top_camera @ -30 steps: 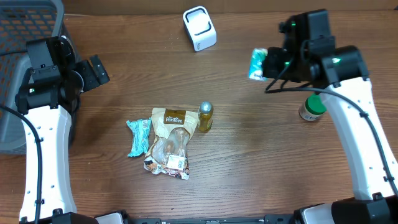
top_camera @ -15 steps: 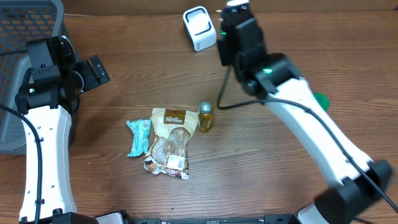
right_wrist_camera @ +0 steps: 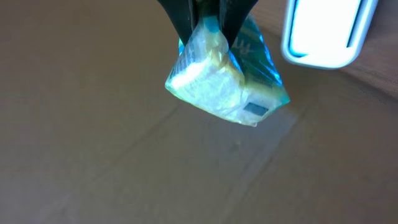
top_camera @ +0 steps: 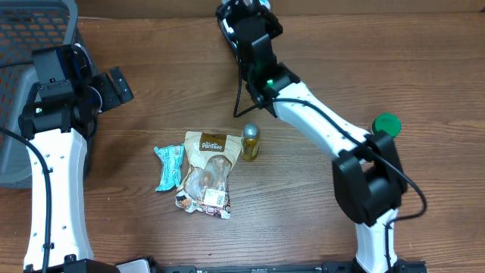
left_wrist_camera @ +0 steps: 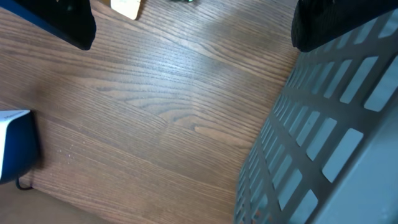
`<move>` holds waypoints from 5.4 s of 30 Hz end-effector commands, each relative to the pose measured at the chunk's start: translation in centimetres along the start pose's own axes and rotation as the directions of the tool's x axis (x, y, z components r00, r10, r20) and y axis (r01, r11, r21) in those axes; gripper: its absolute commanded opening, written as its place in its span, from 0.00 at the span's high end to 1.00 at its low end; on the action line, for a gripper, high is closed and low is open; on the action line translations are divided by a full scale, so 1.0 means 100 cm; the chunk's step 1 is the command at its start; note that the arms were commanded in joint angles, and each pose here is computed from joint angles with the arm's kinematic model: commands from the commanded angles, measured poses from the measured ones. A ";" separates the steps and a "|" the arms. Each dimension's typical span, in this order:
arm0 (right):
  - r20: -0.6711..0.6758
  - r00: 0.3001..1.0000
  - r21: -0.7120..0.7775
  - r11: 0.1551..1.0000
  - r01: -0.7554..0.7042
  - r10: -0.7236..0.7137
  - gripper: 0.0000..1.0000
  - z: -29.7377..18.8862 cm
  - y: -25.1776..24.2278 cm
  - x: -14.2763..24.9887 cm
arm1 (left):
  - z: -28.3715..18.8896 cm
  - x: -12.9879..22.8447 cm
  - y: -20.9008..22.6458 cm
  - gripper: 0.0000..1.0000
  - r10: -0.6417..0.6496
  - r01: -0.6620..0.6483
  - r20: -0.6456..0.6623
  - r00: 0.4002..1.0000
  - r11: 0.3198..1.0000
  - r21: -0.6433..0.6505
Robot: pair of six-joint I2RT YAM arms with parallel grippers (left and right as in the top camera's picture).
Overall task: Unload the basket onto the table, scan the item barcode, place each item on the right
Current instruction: 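Hold the packet in front of the white scanner with the right gripper, then carry the packet back down to the table right of the bottle, then release the packet and move the right gripper over the yellow bottle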
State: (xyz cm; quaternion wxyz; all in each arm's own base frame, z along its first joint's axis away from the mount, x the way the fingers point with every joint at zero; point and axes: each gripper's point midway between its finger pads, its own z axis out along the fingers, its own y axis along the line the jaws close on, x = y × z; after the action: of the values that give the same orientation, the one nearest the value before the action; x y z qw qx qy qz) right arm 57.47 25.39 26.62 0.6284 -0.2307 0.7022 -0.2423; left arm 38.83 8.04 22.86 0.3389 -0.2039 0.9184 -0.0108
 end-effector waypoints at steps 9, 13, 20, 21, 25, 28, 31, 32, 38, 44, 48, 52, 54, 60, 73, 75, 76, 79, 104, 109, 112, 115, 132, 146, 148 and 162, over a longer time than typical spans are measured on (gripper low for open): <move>0.078 0.951 -0.078 0.949 0.306 -0.300 0.96 0.047 0.067 0.058 | -0.007 -0.009 -0.003 0.00 0.020 -0.021 0.027 0.999 1.000 0.008; 0.067 0.973 -0.089 0.970 0.225 -0.220 0.96 0.052 0.064 0.065 | -0.007 -0.009 -0.003 0.01 0.020 -0.021 0.027 0.999 1.000 0.008; 0.071 0.981 -0.055 0.981 0.184 -0.180 0.96 0.047 0.048 0.049 | -0.007 -0.009 -0.003 0.00 0.020 -0.021 0.027 0.999 1.000 0.008; 0.074 0.984 -0.038 0.985 0.168 -0.165 0.96 0.044 0.041 0.041 | -0.007 -0.009 -0.003 0.01 0.020 -0.021 0.027 0.999 1.000 0.008; 0.070 0.995 -0.044 0.996 0.074 -0.071 0.96 0.024 0.014 0.010 | -0.007 -0.009 -0.003 0.01 0.020 -0.021 0.027 0.999 1.000 0.008; 0.008 1.000 -0.101 0.995 0.020 -0.019 0.96 0.005 -0.006 0.002 | -0.007 -0.009 -0.003 0.00 0.020 -0.021 0.027 0.999 1.000 0.008; -0.115 0.992 -0.150 0.987 -0.064 0.046 0.96 -0.017 -0.028 0.012 | -0.007 -0.009 -0.003 0.00 0.020 -0.021 0.027 0.999 1.000 0.008; -0.169 0.983 -0.161 0.981 -0.104 0.076 0.96 -0.026 -0.035 0.019 | -0.007 -0.009 -0.003 0.00 0.020 -0.021 0.027 0.999 1.000 0.008; -0.535 0.806 -0.151 0.909 -0.388 0.255 0.96 -0.085 -0.057 0.085 | -0.007 -0.009 -0.003 0.01 0.020 -0.021 0.027 0.999 1.000 0.008; -0.859 0.483 -0.162 0.803 -0.574 0.172 0.96 -0.151 -0.033 0.162 | -0.007 -0.009 -0.003 0.00 0.020 -0.021 0.027 0.999 1.000 0.008; -0.939 0.280 -0.006 0.802 -0.598 0.202 0.96 -0.176 -0.041 0.200 | -0.007 -0.009 -0.003 0.01 0.020 -0.021 0.027 0.999 1.000 0.008; -0.963 0.170 0.074 0.809 -0.583 0.210 0.96 -0.190 -0.044 0.231 | -0.007 -0.009 -0.003 0.00 0.020 -0.021 0.027 0.999 1.000 0.008; -0.971 0.136 0.085 0.817 -0.570 0.196 0.96 -0.197 -0.041 0.246 | -0.007 -0.009 -0.003 0.00 0.020 -0.021 0.027 0.999 1.000 0.008; -0.986 0.062 0.100 0.836 -0.540 0.158 0.96 -0.215 -0.030 0.282 | -0.007 -0.009 -0.003 0.00 0.020 -0.021 0.027 0.999 1.000 0.008; -0.984 -0.011 0.158 0.840 -0.519 0.179 0.96 -0.230 -0.019 0.313 | -0.007 -0.009 -0.003 0.01 0.020 -0.021 0.027 0.999 1.000 0.008; -0.983 -0.008 0.159 0.840 -0.519 0.181 0.96 -0.229 -0.018 0.314 | -0.007 -0.009 -0.003 0.01 0.020 -0.021 0.027 0.999 1.000 0.008; -0.983 -0.008 0.159 0.842 -0.515 0.181 0.96 -0.230 -0.019 0.315 | -0.007 -0.009 -0.003 0.01 0.020 -0.021 0.027 0.999 1.000 0.008; -0.975 -0.010 0.201 0.859 -0.470 0.222 0.96 -0.229 -0.026 0.320 | -0.007 -0.009 -0.003 0.00 0.020 -0.021 0.027 0.999 1.000 0.008; -0.969 0.003 0.214 0.850 -0.482 0.246 0.05 -0.223 -0.022 0.321 | -0.007 -0.009 -0.003 0.00 0.020 -0.021 0.027 0.999 1.000 0.008; -0.968 0.007 0.214 0.842 -0.494 0.250 0.00 -0.221 -0.020 0.319 | -0.007 -0.009 -0.003 0.01 0.020 -0.021 0.027 0.999 1.000 0.008; -0.968 0.001 0.211 0.819 -0.533 0.250 0.00 -0.219 -0.013 0.315 | -0.007 -0.009 -0.003 0.01 0.020 -0.021 0.027 0.999 1.000 0.008; -0.969 -0.010 0.203 0.778 -0.594 0.245 0.00 -0.217 -0.002 0.307 | -0.007 -0.009 -0.003 0.01 0.020 -0.021 0.027 0.999 1.000 0.008; -0.982 -0.034 0.116 0.459 -0.881 0.183 0.00 -0.205 0.050 0.246 | -0.007 -0.009 -0.003 0.01 0.020 -0.021 0.027 0.999 1.000 0.008; -0.961 0.148 -0.002 0.531 -0.847 0.234 0.30 -0.194 0.064 0.200 | -0.007 -0.009 -0.003 0.01 0.021 -0.021 0.027 0.999 1.000 0.008; -0.952 0.138 0.029 0.527 -0.850 0.275 0.29 -0.187 0.054 0.188 | -0.007 -0.009 -0.003 0.00 0.020 -0.021 0.027 0.999 1.000 0.008; -0.921 0.217 -0.021 0.516 -0.856 0.324 0.30 -0.182 0.034 0.121 | -0.007 -0.009 -0.003 0.00 0.020 -0.021 0.027 0.999 1.000 0.008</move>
State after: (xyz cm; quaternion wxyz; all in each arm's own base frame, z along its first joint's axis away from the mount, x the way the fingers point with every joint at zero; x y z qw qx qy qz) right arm 37.00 21.18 13.95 0.1165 0.0520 0.9787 0.1608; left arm 38.83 8.03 22.87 0.3387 -0.2039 0.9185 -0.0108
